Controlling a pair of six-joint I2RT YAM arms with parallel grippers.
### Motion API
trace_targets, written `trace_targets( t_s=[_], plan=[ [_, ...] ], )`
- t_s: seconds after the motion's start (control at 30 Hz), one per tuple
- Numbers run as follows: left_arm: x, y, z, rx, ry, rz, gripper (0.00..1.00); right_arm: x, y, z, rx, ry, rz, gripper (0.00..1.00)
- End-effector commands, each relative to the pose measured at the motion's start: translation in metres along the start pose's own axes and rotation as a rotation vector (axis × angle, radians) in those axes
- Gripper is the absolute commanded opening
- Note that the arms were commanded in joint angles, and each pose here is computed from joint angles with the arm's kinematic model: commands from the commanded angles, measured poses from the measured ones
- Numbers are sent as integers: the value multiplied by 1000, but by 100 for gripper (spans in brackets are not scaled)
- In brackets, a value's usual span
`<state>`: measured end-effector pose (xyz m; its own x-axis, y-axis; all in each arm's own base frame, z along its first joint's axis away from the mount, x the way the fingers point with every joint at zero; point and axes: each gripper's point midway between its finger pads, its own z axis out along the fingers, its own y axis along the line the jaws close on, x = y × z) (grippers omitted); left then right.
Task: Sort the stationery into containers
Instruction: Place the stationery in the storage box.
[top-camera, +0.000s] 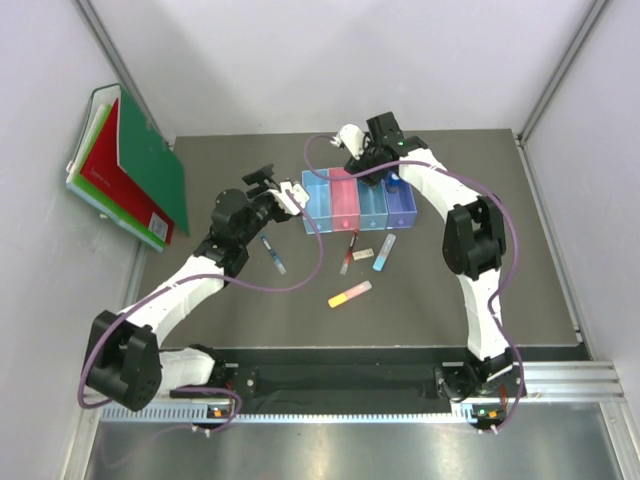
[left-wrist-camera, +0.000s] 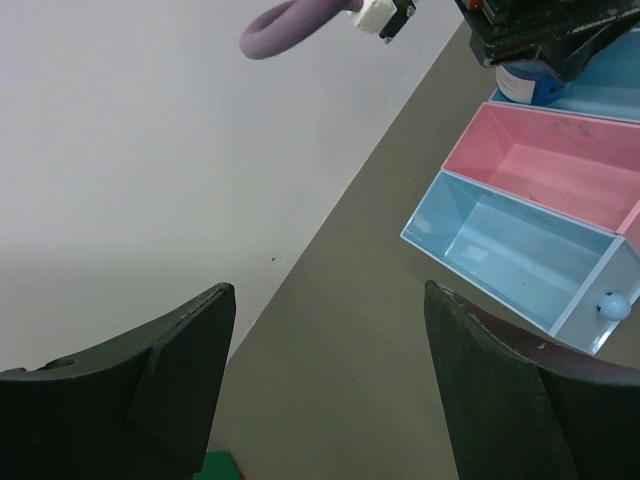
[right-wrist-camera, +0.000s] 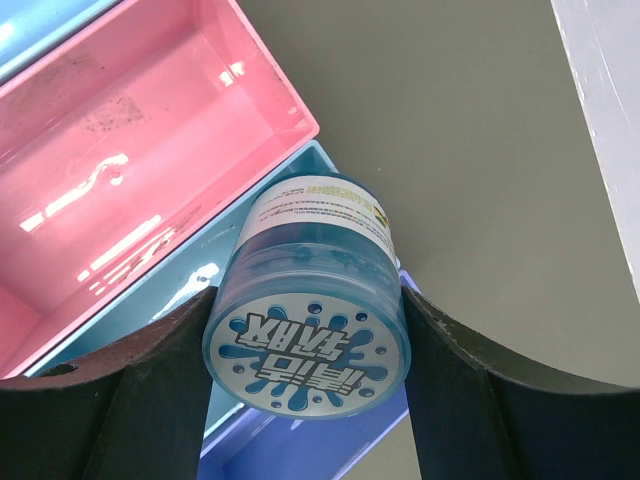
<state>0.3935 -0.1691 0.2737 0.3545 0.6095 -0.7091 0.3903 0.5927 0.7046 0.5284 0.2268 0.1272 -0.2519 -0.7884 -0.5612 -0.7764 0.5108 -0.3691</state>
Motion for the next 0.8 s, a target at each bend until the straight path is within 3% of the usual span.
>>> trace_targets(
  t_s=[0.0, 0.77],
  plan=[
    [-14, 23, 6, -62, -41, 12, 81, -30, -26, -8, 68, -103, 9, 0],
    [-9, 23, 15, -64, -42, 7, 81, -13, -8, 3, 13, -67, 46, 3]
  ],
)
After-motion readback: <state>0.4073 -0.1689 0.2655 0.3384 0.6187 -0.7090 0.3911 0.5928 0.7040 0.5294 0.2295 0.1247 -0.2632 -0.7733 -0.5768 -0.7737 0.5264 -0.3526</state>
